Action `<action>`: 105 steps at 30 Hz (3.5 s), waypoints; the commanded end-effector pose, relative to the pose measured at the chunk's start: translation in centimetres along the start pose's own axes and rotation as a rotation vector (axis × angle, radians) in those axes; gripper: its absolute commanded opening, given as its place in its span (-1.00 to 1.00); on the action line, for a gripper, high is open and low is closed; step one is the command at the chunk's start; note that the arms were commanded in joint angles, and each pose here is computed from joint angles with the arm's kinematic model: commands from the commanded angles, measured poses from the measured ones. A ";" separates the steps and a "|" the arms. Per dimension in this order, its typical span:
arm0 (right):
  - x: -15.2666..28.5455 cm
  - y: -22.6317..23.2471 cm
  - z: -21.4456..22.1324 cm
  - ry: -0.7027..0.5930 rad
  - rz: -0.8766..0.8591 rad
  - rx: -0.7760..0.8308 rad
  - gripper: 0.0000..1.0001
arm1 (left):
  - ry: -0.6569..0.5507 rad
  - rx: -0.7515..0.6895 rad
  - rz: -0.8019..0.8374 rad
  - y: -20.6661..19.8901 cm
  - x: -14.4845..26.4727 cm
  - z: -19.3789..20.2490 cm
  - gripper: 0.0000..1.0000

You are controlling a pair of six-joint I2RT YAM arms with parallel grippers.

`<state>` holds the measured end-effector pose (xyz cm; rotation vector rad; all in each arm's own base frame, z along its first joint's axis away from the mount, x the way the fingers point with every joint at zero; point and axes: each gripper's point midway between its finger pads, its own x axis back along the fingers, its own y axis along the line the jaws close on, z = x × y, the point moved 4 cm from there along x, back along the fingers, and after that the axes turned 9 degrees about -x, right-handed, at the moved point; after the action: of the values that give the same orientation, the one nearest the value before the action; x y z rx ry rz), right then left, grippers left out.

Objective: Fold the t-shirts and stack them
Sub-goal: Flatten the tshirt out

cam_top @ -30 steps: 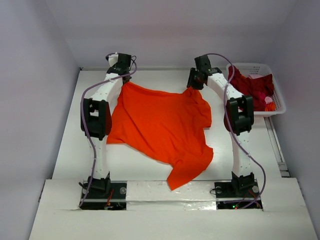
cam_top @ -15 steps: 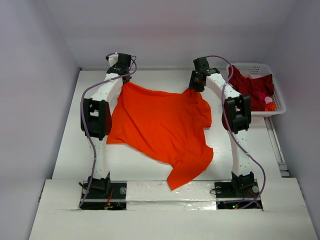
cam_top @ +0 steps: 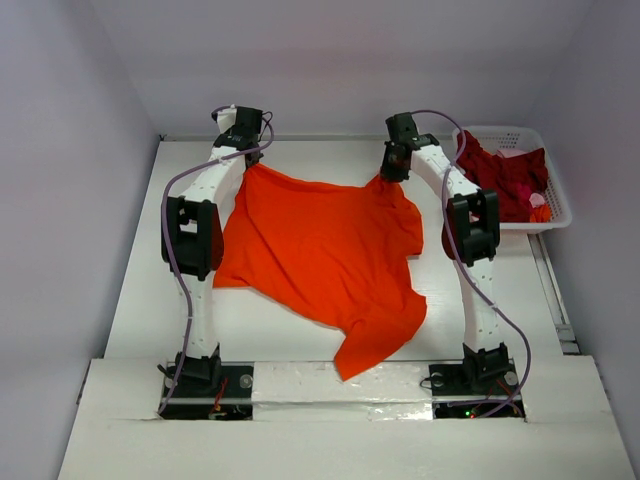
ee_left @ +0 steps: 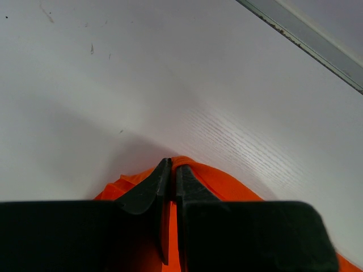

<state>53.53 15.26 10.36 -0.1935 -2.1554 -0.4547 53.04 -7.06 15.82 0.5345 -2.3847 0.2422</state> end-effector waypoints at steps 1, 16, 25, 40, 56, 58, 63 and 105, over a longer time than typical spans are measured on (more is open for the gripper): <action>0.2 0.7 -0.7 -0.031 -0.008 0.004 -0.56 | -0.058 0.027 0.024 -0.1 1.9 -2.3 -1.00; -0.2 1.1 -0.5 -0.007 -0.028 0.010 -0.25 | -0.056 0.028 0.028 -0.2 1.8 -2.3 -1.00; -0.3 1.2 -0.6 -0.002 -0.019 0.008 -0.85 | -0.057 0.025 0.025 -0.2 1.7 -2.3 -1.00; 3.8 0.1 -3.9 -0.142 0.007 -0.063 -1.00 | -0.050 0.046 -0.021 0.9 0.9 -2.4 -1.00; 7.7 -2.8 -7.6 -0.257 0.015 -0.167 -1.00 | -0.032 0.049 -0.018 1.1 0.2 -1.9 -1.00; 7.0 -2.5 -7.0 -0.217 -0.002 -0.159 -1.00 | -0.030 0.047 -0.018 1.0 -0.1 -1.8 -1.00; 6.4 -2.3 -6.1 -0.186 -0.033 -0.157 -1.00 | -0.018 0.043 -0.031 1.1 -1.6 -1.1 -0.53; 6.3 -2.0 -5.8 -0.180 -0.066 -0.139 -1.00 | 0.042 0.160 0.205 0.8 -10.0 -0.4 0.02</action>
<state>53.24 10.44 15.90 -0.2920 -2.2517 -0.6212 58.42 -3.17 7.99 0.3793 -2.3301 0.4975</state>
